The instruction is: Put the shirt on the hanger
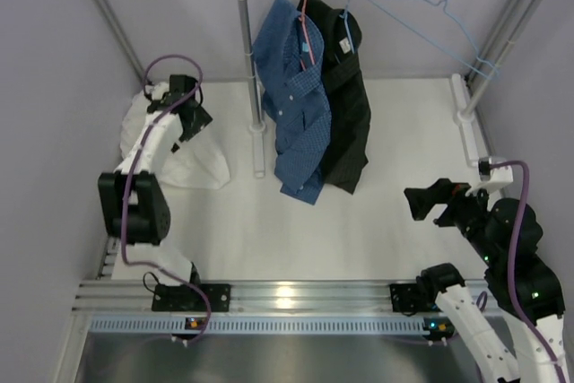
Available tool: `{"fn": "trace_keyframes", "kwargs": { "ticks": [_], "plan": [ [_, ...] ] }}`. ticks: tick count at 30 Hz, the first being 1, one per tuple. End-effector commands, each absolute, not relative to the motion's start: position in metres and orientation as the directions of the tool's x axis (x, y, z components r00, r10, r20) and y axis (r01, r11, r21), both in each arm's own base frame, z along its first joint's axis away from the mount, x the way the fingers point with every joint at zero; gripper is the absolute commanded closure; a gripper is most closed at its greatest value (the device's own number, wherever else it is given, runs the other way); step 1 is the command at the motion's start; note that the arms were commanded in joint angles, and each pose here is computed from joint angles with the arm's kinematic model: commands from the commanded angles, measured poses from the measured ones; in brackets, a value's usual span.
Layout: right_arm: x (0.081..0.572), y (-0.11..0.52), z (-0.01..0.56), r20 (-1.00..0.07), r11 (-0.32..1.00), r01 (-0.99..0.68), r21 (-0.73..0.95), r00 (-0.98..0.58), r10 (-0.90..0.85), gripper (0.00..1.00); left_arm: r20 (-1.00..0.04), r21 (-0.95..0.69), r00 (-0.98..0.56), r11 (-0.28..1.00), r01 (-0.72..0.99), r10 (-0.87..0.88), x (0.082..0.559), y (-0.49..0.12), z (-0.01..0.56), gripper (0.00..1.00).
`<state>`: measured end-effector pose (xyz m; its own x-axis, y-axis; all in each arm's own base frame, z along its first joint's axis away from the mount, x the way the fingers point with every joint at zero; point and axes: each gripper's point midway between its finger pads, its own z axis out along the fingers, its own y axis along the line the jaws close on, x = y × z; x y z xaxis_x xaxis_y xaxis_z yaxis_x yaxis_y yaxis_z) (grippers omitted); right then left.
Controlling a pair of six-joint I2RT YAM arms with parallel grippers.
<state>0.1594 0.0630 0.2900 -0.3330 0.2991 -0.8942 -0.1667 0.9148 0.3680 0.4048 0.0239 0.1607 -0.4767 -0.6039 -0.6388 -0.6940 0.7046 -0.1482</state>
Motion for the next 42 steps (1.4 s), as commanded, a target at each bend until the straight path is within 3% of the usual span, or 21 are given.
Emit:
{"fn": "trace_keyframes", "kwargs": {
  "ticks": [1,2,7,11,13,14,15,17,19,23,25,26,29,31,35,42],
  "plan": [
    [0.160,0.074,0.300,-0.900,0.890,-0.237,0.390,-0.304,0.314,0.01,-0.646,-0.266,-0.408,0.691,-0.672,-0.645,0.476,0.028,0.174,0.02],
    [0.161,0.074,0.296,-0.900,0.894,-0.232,0.384,-0.309,0.307,0.01,-0.609,-0.227,-0.465,0.703,-0.674,-0.643,0.487,0.024,0.141,0.02],
    [0.165,0.073,0.291,-0.904,0.902,-0.229,0.365,-0.318,0.285,0.01,-0.606,-0.171,-0.486,0.700,-0.694,-0.630,0.519,0.030,0.107,0.02],
    [0.168,0.071,0.287,-0.909,0.911,-0.220,0.350,-0.316,0.273,0.00,-0.534,-0.131,-0.545,0.700,-0.702,-0.647,0.517,0.022,0.057,0.02],
    [0.170,0.071,0.286,-0.908,0.911,-0.219,0.351,-0.316,0.274,0.00,-0.516,-0.115,-0.565,0.706,-0.699,-0.644,0.515,0.015,0.043,0.10],
    [0.171,0.072,0.284,-0.908,0.910,-0.217,0.352,-0.316,0.276,0.01,-0.508,-0.099,-0.579,0.710,-0.697,-0.638,0.516,0.013,0.032,0.48],
    [0.172,0.072,0.284,-0.907,0.910,-0.219,0.353,-0.318,0.275,0.01,-0.507,-0.093,-0.584,0.714,-0.694,-0.634,0.516,0.011,0.030,0.76],
    [0.172,0.073,0.285,-0.907,0.908,-0.225,0.352,-0.320,0.273,0.00,-0.532,-0.082,-0.567,0.704,-0.705,-0.629,0.511,0.013,0.040,1.00],
    [0.172,0.073,0.286,-0.909,0.909,-0.227,0.349,-0.318,0.270,0.01,-0.577,-0.093,-0.539,0.705,-0.703,-0.613,0.508,0.006,0.063,1.00],
    [0.173,0.074,0.287,-0.908,0.905,-0.229,0.357,-0.314,0.279,0.01,-0.765,-0.121,-0.416,0.745,-0.656,-0.492,0.488,-0.011,0.180,1.00],
    [0.174,0.075,0.288,-0.906,0.903,-0.230,0.363,-0.313,0.285,0.01,-0.805,-0.099,-0.420,0.792,-0.602,-0.420,0.464,-0.041,0.204,1.00],
    [0.174,0.075,0.289,-0.906,0.903,-0.230,0.363,-0.312,0.285,0.00,-0.835,-0.146,-0.359,0.798,-0.584,-0.416,0.445,-0.047,0.240,1.00],
    [0.173,0.074,0.294,-0.910,0.903,-0.230,0.362,-0.299,0.289,0.00,-0.868,-0.204,-0.296,0.829,-0.521,-0.400,0.385,-0.081,0.266,1.00],
    [0.173,0.072,0.297,-0.915,0.908,-0.228,0.353,-0.289,0.283,0.00,-0.860,-0.231,-0.320,0.863,-0.449,-0.397,0.345,-0.112,0.251,1.00],
    [0.168,0.069,0.306,-0.922,0.910,-0.232,0.345,-0.266,0.282,0.00,-0.803,-0.438,-0.302,0.853,-0.283,-0.513,0.271,-0.161,0.256,1.00],
    [0.156,0.100,0.295,-0.907,0.845,-0.389,0.367,-0.350,0.233,0.01,-0.700,-0.567,-0.501,0.823,-0.042,-0.508,0.157,-0.273,0.201,0.97]
  ]
}}
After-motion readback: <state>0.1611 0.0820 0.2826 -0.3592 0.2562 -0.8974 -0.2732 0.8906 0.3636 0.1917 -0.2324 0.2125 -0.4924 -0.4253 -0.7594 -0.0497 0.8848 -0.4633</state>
